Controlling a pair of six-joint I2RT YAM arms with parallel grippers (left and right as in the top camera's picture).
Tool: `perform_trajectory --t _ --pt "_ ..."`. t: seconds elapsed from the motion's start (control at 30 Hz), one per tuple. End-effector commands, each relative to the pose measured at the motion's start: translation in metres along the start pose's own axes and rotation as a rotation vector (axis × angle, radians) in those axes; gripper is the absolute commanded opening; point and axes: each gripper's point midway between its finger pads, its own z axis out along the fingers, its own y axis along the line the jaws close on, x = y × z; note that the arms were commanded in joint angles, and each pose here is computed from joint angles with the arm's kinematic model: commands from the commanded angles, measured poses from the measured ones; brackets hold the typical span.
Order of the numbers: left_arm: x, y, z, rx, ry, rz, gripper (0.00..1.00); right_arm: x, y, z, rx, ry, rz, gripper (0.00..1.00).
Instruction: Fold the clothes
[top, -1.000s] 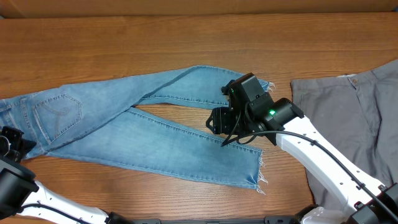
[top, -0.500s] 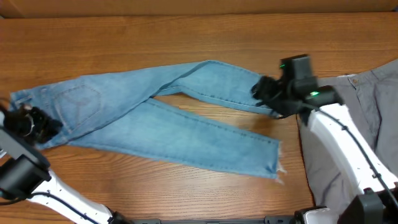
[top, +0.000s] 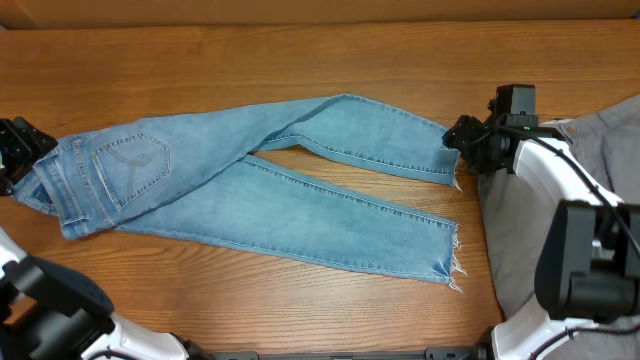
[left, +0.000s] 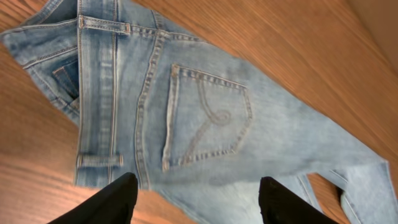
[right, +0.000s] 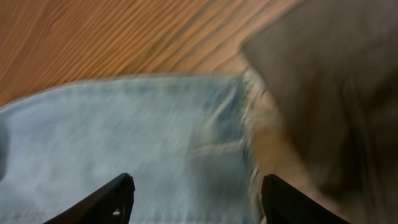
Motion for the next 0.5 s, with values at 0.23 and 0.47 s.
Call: perform_trajectory --t 0.23,0.47 --pt "0.012 -0.027 -0.009 0.082 0.028 0.029 0.89 -0.023 -0.007 0.036 0.011 -0.075 -0.022 0.67" --pt "0.017 -0.026 -0.009 0.079 0.047 0.063 0.88 -0.022 0.003 0.05 -0.06 -0.062 -0.031 0.54"
